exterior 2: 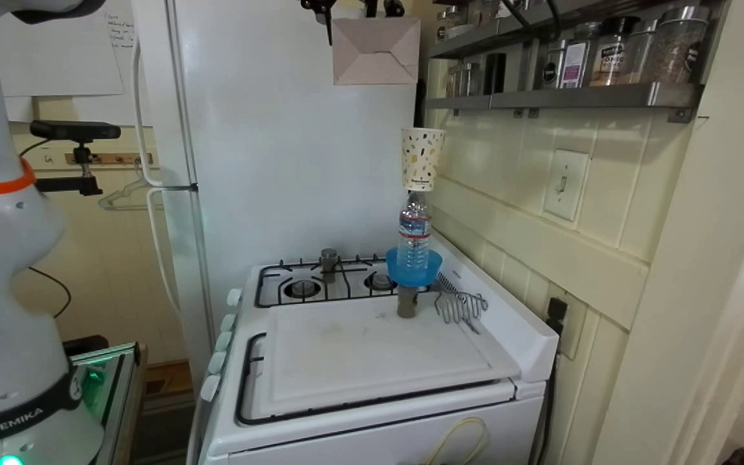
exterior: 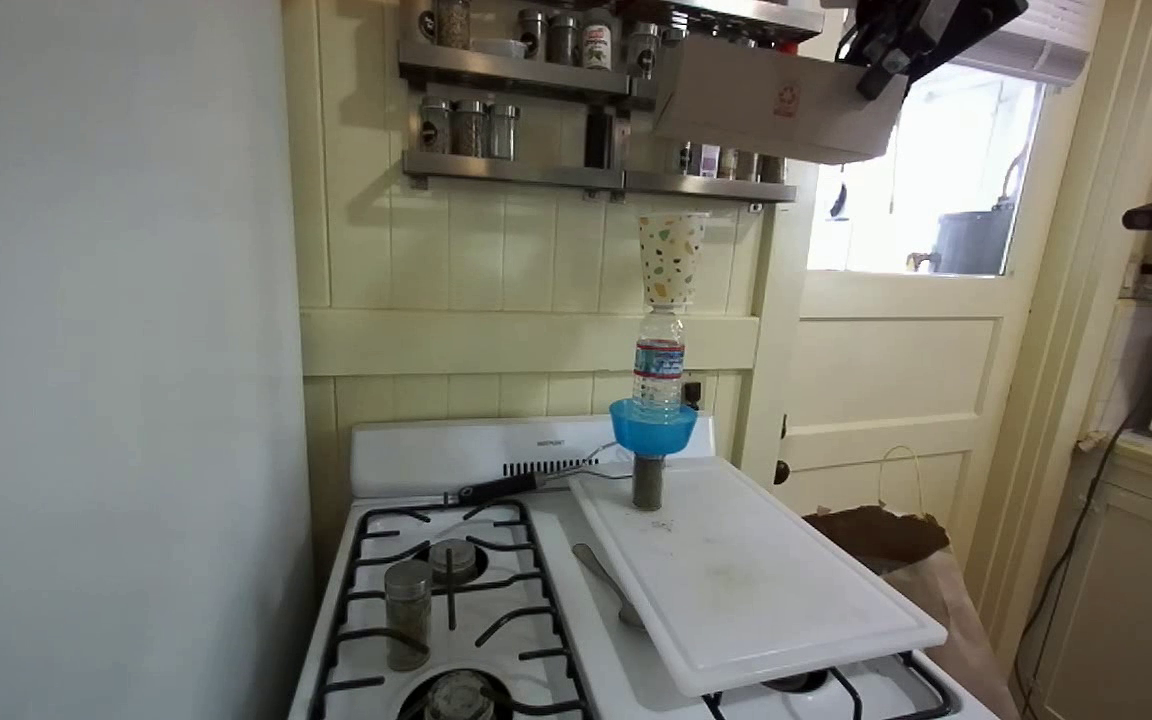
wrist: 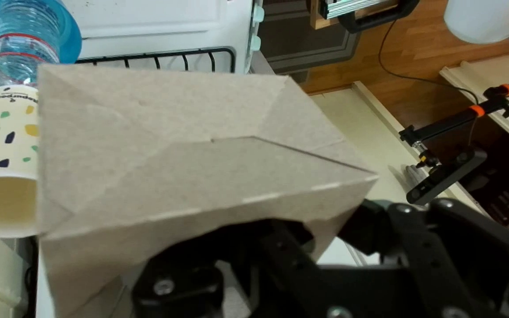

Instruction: Move the box to the left

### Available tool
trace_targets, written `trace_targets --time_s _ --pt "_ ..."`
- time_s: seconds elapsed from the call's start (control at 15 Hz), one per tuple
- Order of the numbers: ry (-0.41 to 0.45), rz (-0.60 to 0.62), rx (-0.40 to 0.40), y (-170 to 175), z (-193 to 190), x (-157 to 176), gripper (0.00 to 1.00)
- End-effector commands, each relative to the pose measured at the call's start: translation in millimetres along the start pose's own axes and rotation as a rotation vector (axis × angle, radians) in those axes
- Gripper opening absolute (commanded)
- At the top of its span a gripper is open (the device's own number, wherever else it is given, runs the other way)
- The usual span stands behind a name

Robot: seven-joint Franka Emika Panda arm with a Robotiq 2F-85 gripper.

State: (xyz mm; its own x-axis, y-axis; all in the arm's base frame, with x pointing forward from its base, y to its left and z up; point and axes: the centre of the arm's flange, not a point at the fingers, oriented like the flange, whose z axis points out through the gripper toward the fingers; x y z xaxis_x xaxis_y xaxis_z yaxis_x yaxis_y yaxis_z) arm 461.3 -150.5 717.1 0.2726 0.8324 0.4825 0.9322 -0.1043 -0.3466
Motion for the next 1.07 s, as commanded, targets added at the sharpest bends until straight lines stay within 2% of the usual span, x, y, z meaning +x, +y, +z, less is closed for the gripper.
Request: trace_targets --time_s 0.0,0.47,0.6,0.67,1.0 --pt "-0.016 -0.040 -0.017 1 -63 12 0.00" --pt "-0.012 -0.058 -0.055 7 -74 23 0.00" --pt "0.030 -0.033 -0.076 14 -81 25 0.00" --pt "-0.001 -0.040 -0.063 3 -19 15 0.00" --pt "-0.015 -0.028 -0.074 0 -11 19 0.00"
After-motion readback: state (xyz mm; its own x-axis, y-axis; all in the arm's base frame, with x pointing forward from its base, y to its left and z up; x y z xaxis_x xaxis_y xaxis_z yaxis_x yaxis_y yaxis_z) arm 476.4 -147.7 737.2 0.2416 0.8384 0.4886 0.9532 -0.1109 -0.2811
